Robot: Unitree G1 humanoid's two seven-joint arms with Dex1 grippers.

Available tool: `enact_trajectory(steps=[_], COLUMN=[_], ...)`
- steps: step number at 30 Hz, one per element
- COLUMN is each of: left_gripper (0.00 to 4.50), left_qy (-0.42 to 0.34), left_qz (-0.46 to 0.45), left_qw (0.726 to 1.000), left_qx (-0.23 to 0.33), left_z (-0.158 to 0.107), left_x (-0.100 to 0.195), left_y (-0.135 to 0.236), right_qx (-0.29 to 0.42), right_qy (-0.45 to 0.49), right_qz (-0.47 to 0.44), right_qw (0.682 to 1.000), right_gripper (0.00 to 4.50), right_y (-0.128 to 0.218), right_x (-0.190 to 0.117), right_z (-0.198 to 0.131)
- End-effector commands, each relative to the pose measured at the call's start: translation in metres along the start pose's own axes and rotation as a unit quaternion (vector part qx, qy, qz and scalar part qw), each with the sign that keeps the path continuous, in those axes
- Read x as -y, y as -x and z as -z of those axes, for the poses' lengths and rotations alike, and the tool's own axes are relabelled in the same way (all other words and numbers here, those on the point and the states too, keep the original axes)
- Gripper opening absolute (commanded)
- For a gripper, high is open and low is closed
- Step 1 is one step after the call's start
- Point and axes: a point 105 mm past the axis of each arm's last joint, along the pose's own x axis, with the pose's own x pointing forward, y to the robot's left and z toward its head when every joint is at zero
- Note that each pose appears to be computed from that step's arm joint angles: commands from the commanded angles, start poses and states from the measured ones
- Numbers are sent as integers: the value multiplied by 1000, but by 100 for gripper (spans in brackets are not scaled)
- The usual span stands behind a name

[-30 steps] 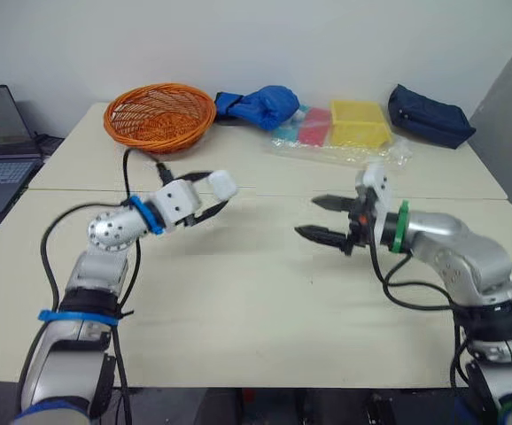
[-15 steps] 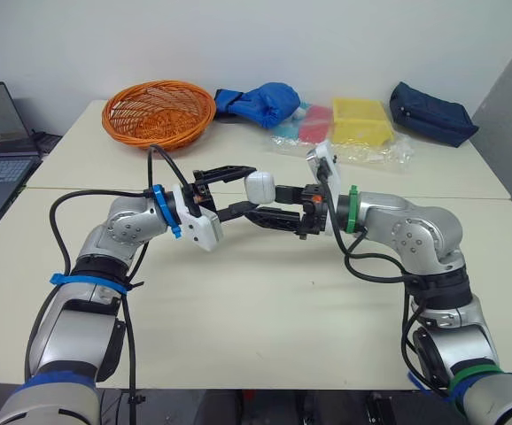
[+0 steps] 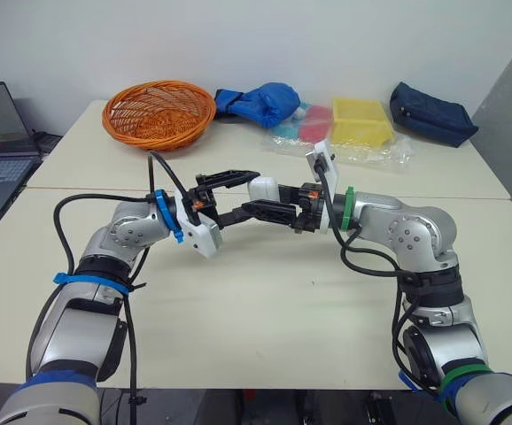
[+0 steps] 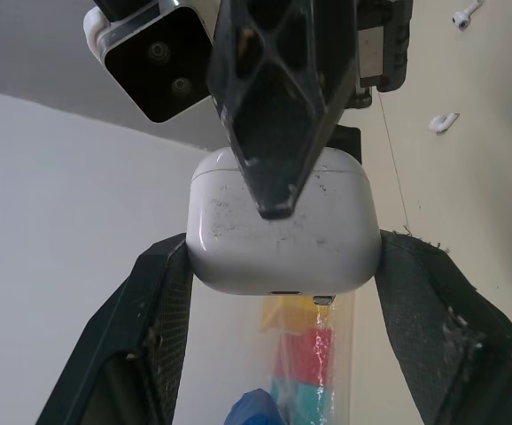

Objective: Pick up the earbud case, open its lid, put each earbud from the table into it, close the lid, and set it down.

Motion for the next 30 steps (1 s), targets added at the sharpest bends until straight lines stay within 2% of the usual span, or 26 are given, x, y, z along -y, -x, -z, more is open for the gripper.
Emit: enact_trajectory(steps=[1,6,7,15,17,21,25,27,30], left_gripper=[272,272,272,272,345,449,450,450,450], left_qy=[-19,-11,-11,-5,7,17,52,86,183], left_qz=[-25,-31,-32,-40,-33,-28,6,23,97], left_qw=[999,999,999,999,999,999,999,996,977], left_qx=[18,14,14,24,25,27,10,-2,-46], left_z=[-5,-2,-2,-6,-6,-7,-2,0,9], left_x=[-16,-17,-18,-18,-16,-16,-22,-34,-39], left_y=[-4,-6,-7,-7,-7,-7,-3,3,12], right_qx=[15,9,11,22,29,31,32,23,0], right_qy=[18,22,19,22,15,14,26,65,135], right_qz=[1,10,12,10,10,12,23,40,78], right_qw=[1000,1000,1000,999,999,999,999,997,988], right_gripper=[288,109,94,93,93,86,86,86,86], right_y=[2,3,3,3,3,3,5,6,8], right_x=[-2,2,3,4,4,5,10,14,25], right_z=[-12,-9,-11,-15,-18,-19,-19,-17,-12])
